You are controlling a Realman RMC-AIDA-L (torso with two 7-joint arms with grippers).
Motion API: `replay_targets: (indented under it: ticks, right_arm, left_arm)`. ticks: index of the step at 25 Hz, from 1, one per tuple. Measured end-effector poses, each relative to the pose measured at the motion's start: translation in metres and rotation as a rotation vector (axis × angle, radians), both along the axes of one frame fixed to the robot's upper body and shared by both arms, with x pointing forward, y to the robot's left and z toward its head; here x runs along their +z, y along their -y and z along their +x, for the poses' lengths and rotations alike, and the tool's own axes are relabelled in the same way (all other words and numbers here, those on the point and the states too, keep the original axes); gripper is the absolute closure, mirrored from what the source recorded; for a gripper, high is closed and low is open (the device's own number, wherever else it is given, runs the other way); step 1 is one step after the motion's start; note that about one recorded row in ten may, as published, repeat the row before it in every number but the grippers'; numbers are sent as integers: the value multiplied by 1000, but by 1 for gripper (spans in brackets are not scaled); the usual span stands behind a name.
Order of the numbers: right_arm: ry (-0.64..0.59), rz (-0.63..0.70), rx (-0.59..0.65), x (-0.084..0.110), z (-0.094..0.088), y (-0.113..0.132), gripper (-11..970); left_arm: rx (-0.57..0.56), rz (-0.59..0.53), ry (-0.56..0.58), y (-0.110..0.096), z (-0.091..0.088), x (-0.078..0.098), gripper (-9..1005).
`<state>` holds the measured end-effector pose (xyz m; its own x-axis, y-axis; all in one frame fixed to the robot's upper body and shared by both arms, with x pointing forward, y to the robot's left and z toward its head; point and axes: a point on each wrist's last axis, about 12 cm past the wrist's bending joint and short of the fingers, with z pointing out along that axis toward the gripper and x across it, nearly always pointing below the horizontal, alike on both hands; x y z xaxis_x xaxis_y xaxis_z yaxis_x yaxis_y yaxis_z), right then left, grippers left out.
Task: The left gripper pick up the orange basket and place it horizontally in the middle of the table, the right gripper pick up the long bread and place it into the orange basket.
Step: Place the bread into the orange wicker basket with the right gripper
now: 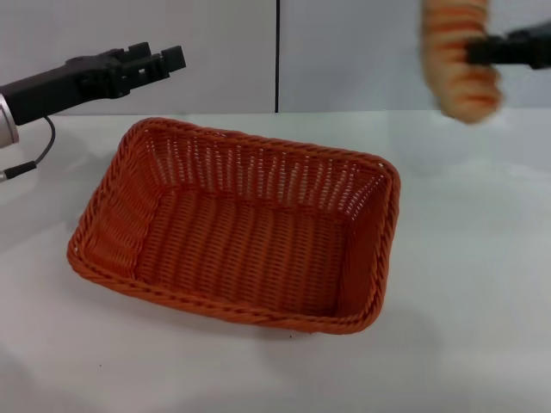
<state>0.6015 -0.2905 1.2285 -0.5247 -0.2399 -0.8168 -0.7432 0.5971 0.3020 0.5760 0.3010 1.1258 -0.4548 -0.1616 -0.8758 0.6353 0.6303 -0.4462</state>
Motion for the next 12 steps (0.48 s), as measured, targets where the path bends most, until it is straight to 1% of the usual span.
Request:
replay_targets:
  ticks: [2, 3, 4, 7, 8, 9, 11, 12]
  right_arm:
    - [11, 43, 104, 4, 0, -25, 804]
    - [5, 56, 193, 2, 1, -51, 805]
    - [5, 56, 193, 2, 1, -51, 806]
    - [-21, 51, 323, -5, 0, -91, 808]
    - [-45, 47, 385, -12, 0, -110, 812]
    - [-45, 47, 385, -12, 0, -110, 816]
    - [-69, 48, 428, -18, 1, -125, 820]
    - [-78, 49, 434, -21, 2, -129, 821]
  left_arm:
    - [-1, 0, 2, 0, 1, 1, 215]
    - [0, 2, 4, 1, 1, 1, 215]
    - [1, 2, 5, 1, 2, 1, 215]
    - [6, 5, 9, 0, 2, 1, 215]
    - [25, 11, 15, -3, 3, 1, 215]
    - [25, 11, 15, -3, 3, 1, 215]
    - [41, 16, 18, -4, 5, 1, 215]
    - [55, 23, 21, -6, 6, 2, 215]
